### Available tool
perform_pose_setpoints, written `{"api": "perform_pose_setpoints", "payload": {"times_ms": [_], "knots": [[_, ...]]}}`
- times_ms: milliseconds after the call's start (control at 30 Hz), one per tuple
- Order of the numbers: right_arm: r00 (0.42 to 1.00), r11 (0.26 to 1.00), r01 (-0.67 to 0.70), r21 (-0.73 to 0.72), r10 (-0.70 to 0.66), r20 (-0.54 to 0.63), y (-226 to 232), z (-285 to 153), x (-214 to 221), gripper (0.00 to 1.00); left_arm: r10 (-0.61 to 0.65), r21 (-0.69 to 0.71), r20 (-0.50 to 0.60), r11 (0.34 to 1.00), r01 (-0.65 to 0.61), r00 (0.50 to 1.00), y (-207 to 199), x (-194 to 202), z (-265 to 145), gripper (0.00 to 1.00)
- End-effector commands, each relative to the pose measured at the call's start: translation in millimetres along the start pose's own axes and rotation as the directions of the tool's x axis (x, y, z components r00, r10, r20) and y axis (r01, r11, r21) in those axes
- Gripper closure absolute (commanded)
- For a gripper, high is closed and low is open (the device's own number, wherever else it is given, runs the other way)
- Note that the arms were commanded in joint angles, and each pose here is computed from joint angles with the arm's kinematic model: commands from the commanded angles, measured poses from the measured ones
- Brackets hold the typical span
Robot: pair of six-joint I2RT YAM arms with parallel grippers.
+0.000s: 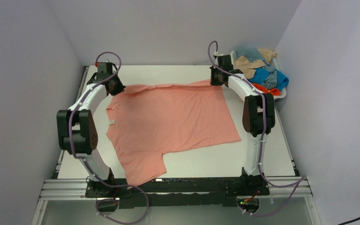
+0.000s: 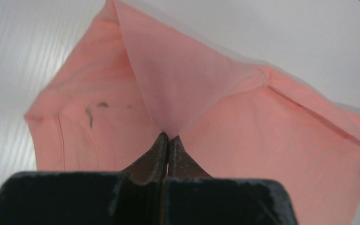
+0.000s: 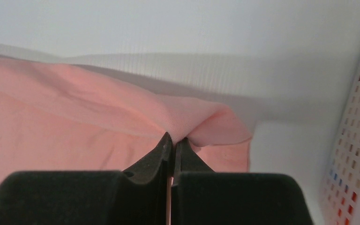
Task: Fold and stack the t-shirts
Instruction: Fold the flattened tshirt in 1/3 of the way
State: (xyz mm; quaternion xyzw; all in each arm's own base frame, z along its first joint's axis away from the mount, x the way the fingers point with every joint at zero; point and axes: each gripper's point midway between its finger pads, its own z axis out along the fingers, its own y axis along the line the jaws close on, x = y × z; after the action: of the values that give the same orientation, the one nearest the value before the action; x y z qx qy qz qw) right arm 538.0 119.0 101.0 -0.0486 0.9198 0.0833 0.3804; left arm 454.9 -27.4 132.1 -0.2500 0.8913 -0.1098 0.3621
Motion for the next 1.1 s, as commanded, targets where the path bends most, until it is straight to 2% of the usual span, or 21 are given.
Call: {"api": "perform_pose_setpoints", "payload": {"times_ms": [0,233,367,600,700,833,900,967,1000,1033,1067], "knots": [[0.990,0.991,0.135,0.013,-0.135,0.032,-7.1,-27.4,-22.0,1.00,-0.106,-0.007,-0.046,0.994,0.106,0.993,-0.7,38.2,-35.0,1.00],[0.986,0.987,0.158,0.044,-0.159,0.038,-21.4,-35.6,-35.2,1.00,-0.199,-0.135,-0.028,0.972,0.193,0.980,26.1,72.1,-79.3,1.00],[0.984,0.985,0.172,0.018,-0.172,0.039,-21.6,-38.8,-36.7,1.00,-0.208,-0.117,-0.053,0.973,0.201,0.977,24.9,85.5,-97.6,1.00],[0.985,0.985,0.174,0.021,-0.174,0.002,-28.2,-33.9,-26.8,0.99,-0.194,-0.167,-0.142,0.971,0.170,0.971,36.9,124.9,-101.8,1.00],[0.984,0.984,0.175,0.024,-0.174,-0.023,-30.6,-31.0,-18.5,0.95,-0.177,-0.169,-0.200,0.975,0.144,0.964,43.7,143.9,-100.0,1.00],[0.987,0.986,0.151,0.070,-0.146,-0.073,-39.2,-32.9,-1.9,0.79,-0.151,-0.186,-0.291,0.978,0.099,0.945,55.8,171.3,-101.5,0.99],[0.985,0.986,0.148,0.082,-0.139,-0.102,-41.5,-39.1,6.1,0.76,-0.120,-0.202,-0.326,0.978,0.055,0.938,64.5,180.3,-105.1,0.85],[0.982,0.986,0.147,0.079,-0.136,-0.129,-40.9,-49.2,15.5,0.71,-0.098,-0.216,-0.356,0.976,0.020,0.929,70.5,185.6,-111.5,0.76],[0.981,0.986,0.147,0.073,-0.135,-0.141,-39.4,-55.0,20.6,0.61,-0.091,-0.219,-0.359,0.976,0.011,0.929,71.6,185.1,-114.3,0.69],[0.981,0.987,0.139,0.078,-0.126,-0.149,-39.8,-60.7,23.8,0.47,-0.083,-0.220,-0.358,0.975,0.002,0.930,72.2,183.7,-116.7,0.58],[0.982,0.987,0.130,0.099,-0.115,-0.151,-42.3,-65.2,26.0,0.40,-0.071,-0.212,-0.352,0.977,-0.006,0.933,70.4,179.8,-118.5,0.41]]}}
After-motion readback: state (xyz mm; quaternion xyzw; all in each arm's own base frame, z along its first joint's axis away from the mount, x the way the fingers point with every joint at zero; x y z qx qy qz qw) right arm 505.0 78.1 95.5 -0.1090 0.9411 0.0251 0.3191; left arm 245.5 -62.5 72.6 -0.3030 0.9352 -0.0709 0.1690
